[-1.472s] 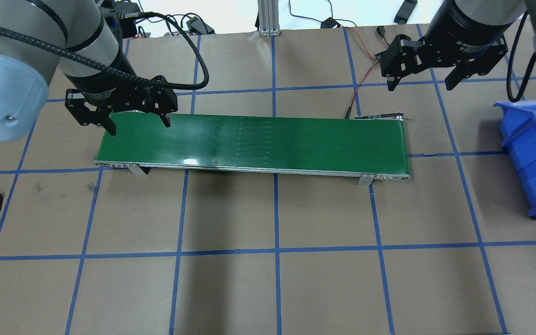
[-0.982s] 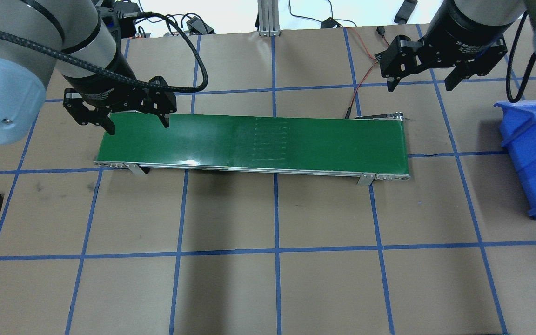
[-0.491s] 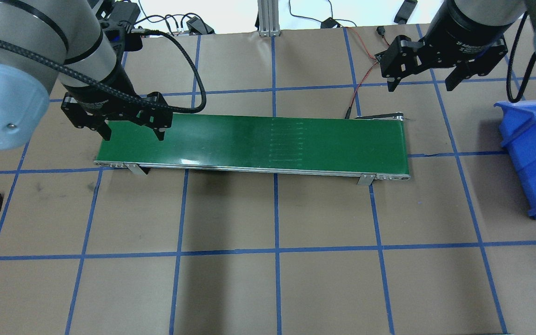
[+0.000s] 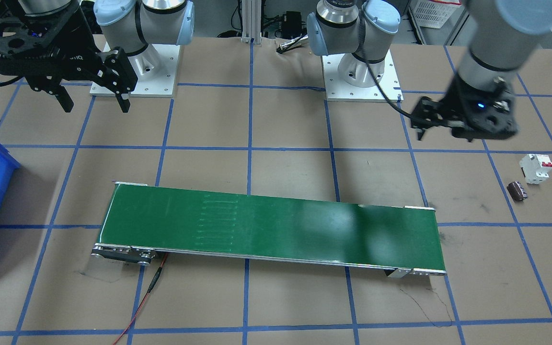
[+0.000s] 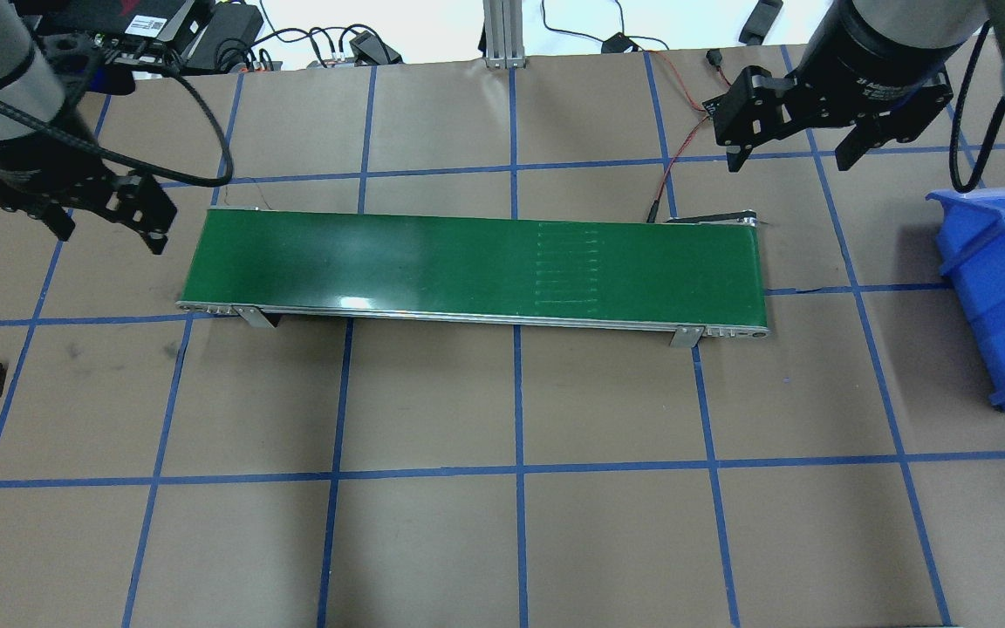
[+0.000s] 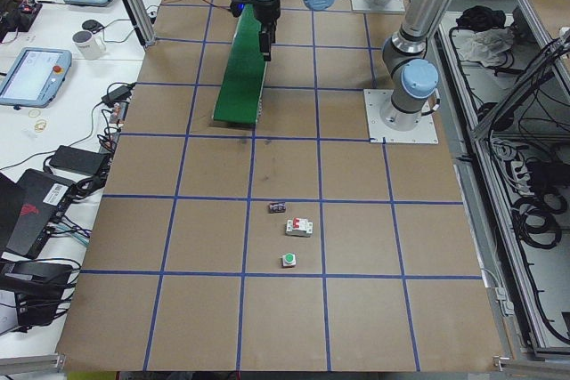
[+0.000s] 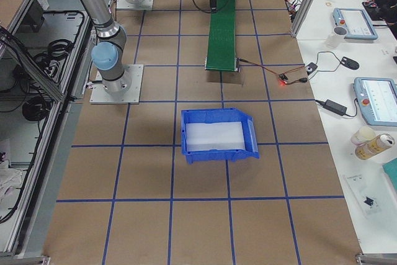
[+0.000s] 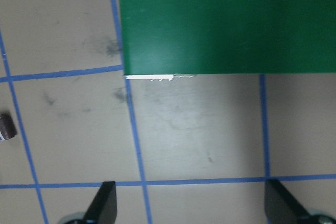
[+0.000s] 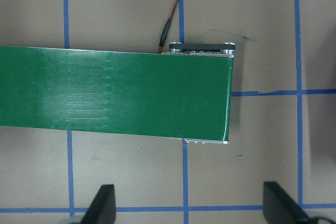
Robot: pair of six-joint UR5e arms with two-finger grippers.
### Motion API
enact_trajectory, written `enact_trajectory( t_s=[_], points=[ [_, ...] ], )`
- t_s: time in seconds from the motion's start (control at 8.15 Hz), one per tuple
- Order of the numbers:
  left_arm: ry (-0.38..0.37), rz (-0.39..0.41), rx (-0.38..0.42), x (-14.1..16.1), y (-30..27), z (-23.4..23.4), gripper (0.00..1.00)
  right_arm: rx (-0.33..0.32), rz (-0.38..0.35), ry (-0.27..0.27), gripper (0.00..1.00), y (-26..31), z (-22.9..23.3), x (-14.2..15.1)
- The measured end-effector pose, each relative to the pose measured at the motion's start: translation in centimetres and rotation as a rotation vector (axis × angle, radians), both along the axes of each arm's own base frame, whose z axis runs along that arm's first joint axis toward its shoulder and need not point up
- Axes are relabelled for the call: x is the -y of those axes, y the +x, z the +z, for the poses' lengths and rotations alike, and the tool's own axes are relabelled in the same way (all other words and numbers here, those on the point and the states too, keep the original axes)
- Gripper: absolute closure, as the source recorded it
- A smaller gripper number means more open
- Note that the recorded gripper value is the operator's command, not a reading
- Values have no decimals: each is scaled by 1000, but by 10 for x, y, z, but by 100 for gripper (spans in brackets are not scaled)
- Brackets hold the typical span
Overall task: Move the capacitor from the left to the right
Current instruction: 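Move the left gripper off the conveyor toward the black capacitor nearby, then lower the left gripper and grasp the black cylindrical capacitor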
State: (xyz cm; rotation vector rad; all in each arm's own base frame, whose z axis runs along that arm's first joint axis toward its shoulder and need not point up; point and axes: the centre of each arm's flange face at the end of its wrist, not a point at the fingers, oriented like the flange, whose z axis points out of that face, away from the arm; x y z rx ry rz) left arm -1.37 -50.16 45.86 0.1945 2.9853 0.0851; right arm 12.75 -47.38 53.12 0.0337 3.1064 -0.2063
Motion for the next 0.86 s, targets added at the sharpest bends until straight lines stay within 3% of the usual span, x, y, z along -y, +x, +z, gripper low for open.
enact_trajectory(
  t_s=[0.25,0.86],
  points=[
    [-21,-15,14,19,84,-15,0,1,0,-1,0,0,0,0],
    [-9,273,-5,1,312,-99,0,0,-2,1,0,-1,-1,1]
  ],
)
